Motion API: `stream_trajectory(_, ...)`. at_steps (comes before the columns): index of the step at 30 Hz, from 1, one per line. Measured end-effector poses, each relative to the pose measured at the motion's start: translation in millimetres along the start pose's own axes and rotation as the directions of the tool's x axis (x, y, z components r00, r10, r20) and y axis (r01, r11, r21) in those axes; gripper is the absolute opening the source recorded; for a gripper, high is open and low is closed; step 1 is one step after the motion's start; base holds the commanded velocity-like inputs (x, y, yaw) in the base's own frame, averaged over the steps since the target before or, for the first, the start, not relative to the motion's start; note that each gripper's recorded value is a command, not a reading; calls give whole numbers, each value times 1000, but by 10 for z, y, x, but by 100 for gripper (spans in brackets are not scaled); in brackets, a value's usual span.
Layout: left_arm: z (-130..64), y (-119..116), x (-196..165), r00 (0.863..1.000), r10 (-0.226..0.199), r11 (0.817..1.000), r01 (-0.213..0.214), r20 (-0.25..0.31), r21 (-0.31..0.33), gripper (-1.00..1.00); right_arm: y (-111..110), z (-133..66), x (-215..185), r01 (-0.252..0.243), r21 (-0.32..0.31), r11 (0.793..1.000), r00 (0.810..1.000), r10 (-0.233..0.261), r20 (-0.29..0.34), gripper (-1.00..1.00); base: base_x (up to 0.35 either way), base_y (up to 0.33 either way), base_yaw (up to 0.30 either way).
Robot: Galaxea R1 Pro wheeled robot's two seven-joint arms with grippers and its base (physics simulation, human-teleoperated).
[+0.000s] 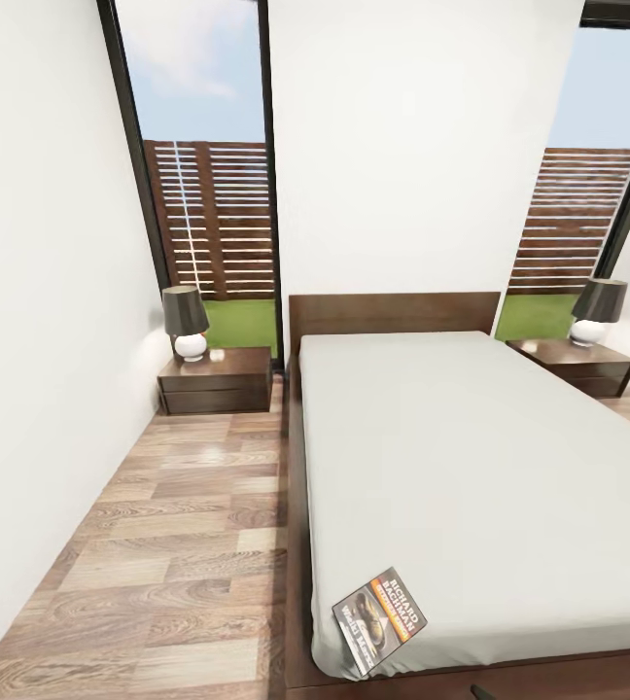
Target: In the bedroom, move the book from the bed onto either nightstand, and place the two sandals side by side next to the bed.
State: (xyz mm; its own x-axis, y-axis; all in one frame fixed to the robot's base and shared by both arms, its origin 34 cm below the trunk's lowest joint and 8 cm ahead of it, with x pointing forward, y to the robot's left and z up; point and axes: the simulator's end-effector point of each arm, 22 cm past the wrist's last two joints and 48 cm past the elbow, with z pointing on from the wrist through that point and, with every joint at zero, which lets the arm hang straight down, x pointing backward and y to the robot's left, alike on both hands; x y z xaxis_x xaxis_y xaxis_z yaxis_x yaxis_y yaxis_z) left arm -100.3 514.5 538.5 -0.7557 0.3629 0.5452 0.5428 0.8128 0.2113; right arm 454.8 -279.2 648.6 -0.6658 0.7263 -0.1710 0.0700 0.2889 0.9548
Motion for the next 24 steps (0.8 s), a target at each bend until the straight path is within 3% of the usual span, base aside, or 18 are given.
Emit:
stream_trajectory(17,-2,-29,87,1000,2,1000,-2,-24,-6,100,44,31,-45,7,-12,1000,1000,-7,3,100,0,0,0)
stream_trajectory(24,-1,-68,217,999,-2,1000,2,-53,-4,100,172,23,-95,13,-67,998,1000,-12,6,100,0,0,0)
